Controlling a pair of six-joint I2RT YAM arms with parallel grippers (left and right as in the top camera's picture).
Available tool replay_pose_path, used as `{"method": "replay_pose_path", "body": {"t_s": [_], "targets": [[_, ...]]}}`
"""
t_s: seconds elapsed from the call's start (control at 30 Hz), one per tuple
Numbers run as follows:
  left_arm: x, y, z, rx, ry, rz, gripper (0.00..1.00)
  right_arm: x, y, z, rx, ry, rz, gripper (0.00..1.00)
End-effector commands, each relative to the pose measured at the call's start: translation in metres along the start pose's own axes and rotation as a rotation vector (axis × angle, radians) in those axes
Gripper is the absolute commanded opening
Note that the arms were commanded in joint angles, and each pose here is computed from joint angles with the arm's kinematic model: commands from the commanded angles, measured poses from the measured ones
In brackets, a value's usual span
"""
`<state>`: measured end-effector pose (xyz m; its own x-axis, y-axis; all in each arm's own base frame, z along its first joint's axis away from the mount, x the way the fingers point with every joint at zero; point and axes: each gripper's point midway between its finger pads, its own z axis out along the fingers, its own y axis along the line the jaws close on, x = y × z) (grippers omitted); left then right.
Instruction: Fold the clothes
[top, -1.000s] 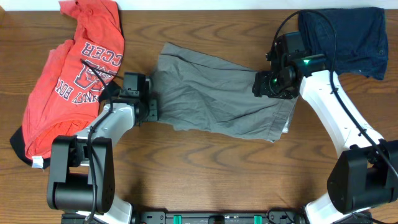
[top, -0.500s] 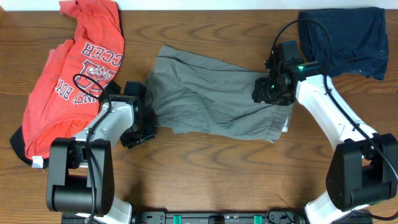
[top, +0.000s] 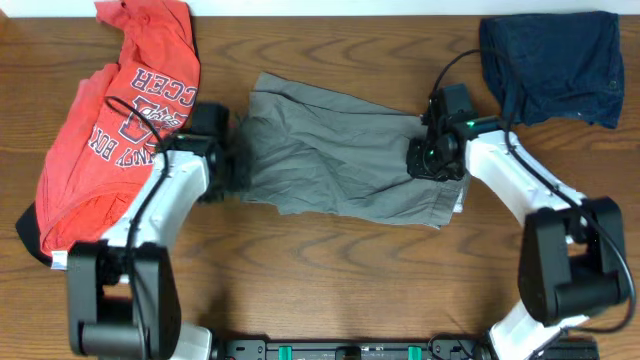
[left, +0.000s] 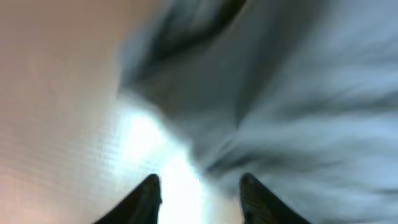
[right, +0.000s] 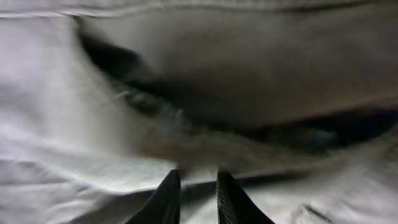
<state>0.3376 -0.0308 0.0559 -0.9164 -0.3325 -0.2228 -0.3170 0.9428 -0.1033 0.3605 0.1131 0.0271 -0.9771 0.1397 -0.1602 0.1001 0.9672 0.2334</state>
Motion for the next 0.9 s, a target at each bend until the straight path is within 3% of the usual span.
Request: {"method": "replay_pose_path", "body": {"t_s": [0.0, 0.2, 0.3, 0.47, 0.67, 0.87], "targets": [[-0.03, -0.015, -0.019, 0.055, -0.127, 0.114, 0.47, 0.007, -0.001, 0.018, 0.01, 0.032, 0.01, 0.18], [-0.07, -0.037, -0.015, 0.107, -0.289, 0.211, 0.46, 0.004, -0.004, 0.045, 0.013, 0.041, 0.03, 0.17], [-0.082, -0.048, -0.005, 0.12, -0.329, 0.256, 0.38, 0.007, -0.007, 0.054, 0.02, 0.058, 0.037, 0.17], [-0.081, -0.069, 0.024, 0.134, -0.331, 0.361, 0.25, 0.007, -0.007, 0.056, 0.02, 0.058, 0.04, 0.16], [-0.068, -0.092, 0.054, 0.139, -0.307, 0.475, 0.22, 0.005, -0.006, 0.056, 0.017, 0.051, 0.039, 0.16], [-0.088, -0.107, 0.059, 0.162, -0.406, 0.476, 0.22, 0.005, -0.006, 0.056, 0.017, 0.049, 0.039, 0.16]]}}
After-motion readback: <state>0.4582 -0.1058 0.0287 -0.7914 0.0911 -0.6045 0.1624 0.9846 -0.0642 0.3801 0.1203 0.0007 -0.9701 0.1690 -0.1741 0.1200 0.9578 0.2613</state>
